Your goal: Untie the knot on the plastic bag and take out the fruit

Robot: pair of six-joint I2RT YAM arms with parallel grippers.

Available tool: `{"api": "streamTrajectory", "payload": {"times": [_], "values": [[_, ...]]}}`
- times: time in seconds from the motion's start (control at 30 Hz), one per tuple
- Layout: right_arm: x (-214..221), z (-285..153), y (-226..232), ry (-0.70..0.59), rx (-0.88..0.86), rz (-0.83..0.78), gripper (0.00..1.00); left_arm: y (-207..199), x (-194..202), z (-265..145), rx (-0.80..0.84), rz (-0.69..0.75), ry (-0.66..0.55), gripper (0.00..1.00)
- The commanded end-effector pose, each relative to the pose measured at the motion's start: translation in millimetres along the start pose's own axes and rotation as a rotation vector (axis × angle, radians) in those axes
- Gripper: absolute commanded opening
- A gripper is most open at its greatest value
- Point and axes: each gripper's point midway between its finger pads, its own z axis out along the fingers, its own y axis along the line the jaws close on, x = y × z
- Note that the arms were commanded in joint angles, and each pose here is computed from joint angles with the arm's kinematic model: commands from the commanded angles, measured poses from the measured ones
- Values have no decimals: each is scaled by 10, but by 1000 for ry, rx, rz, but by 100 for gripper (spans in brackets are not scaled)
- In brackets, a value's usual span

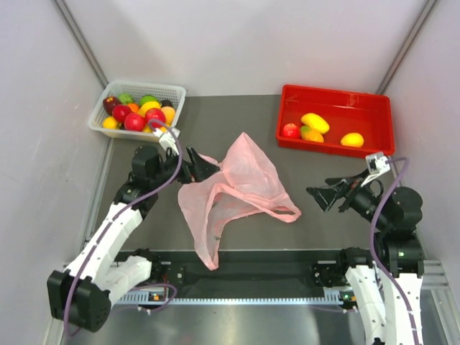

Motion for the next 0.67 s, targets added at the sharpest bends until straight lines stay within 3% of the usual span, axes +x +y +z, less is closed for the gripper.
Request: {"api": "streamTrajectory", "payload": {"times": [0.0, 0.23, 0.5, 0.63], "values": [[147, -91, 159, 53, -70, 14, 100, -236, -12, -175, 77, 67, -16, 99], [254, -153, 204, 51, -75, 93, 100, -596, 67, -656, 160, 132, -87, 99], [125, -224, 241, -5, -28, 138, 100, -803, 169, -1175, 148, 167, -168, 99], [233, -126, -58, 33, 89, 170, 100, -862, 212, -1336, 158, 201, -208, 99]]}}
